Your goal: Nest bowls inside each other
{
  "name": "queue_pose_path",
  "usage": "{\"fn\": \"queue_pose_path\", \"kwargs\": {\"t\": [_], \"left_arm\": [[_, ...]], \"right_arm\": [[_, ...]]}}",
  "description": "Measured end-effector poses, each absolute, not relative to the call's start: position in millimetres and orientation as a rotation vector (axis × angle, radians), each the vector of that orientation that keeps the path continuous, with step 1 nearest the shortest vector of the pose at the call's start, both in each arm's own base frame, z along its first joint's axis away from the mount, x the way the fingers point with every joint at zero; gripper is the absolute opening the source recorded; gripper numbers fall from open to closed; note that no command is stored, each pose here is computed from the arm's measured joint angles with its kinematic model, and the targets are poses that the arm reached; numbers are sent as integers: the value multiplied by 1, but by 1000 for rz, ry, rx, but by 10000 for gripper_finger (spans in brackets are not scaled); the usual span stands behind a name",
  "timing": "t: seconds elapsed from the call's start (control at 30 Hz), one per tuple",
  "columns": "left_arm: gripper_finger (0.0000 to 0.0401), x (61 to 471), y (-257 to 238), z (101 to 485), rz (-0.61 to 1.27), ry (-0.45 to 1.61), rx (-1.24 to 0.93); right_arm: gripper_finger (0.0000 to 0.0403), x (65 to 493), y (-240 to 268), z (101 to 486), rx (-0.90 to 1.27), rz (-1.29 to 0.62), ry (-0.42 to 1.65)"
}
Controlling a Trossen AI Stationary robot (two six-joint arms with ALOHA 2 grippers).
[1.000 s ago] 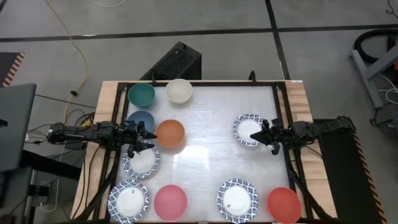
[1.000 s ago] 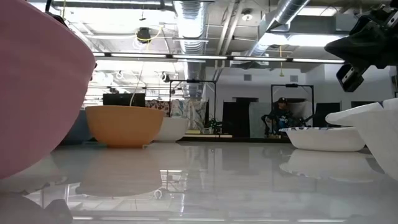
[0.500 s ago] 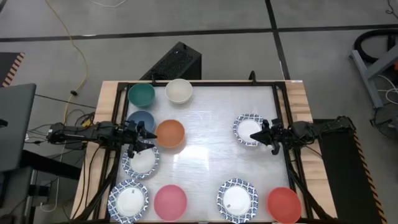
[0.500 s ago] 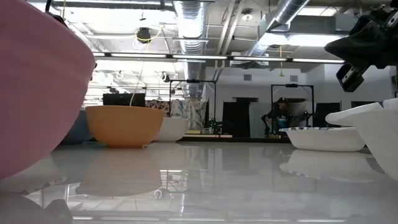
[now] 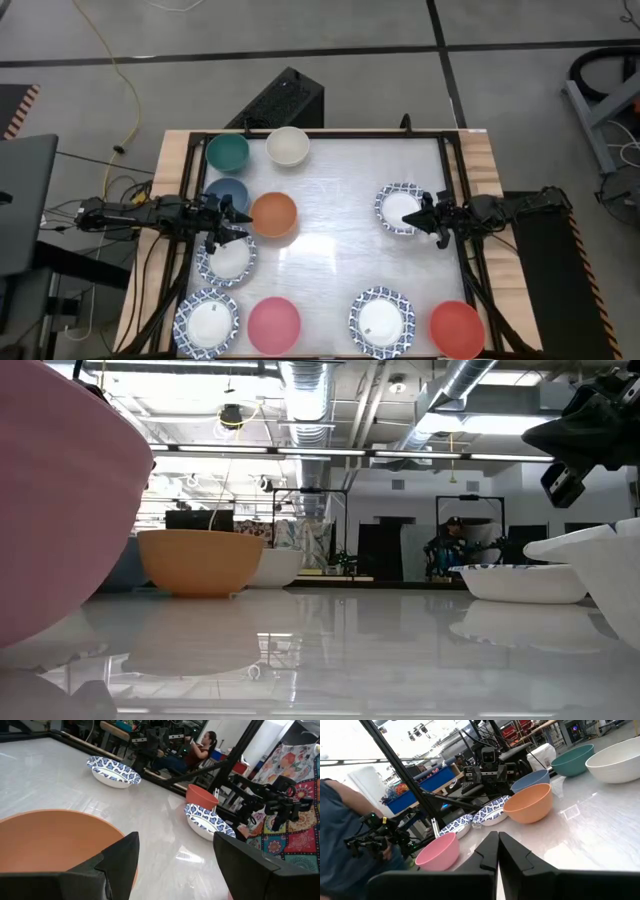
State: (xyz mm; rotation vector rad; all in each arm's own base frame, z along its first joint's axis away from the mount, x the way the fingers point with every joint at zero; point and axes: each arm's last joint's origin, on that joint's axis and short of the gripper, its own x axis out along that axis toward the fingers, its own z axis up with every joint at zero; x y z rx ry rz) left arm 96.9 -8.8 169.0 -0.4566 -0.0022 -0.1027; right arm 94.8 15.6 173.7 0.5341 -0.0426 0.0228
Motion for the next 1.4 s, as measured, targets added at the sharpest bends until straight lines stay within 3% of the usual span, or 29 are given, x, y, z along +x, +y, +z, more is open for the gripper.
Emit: {"fn": "queue_pose_path", "kwargs": {"t": [0.63, 1.1, 1.4], "left_arm": [[245, 97, -6, 170, -8, -36, -587], [245, 96, 0, 173, 174, -137, -737], [245, 95, 5, 174, 325, -223, -815]], "right_arm": [[33, 95, 16, 174, 534, 23, -43], [33, 95, 15, 174, 530, 7, -47], [33, 95, 15, 174, 911, 14, -48]]}}
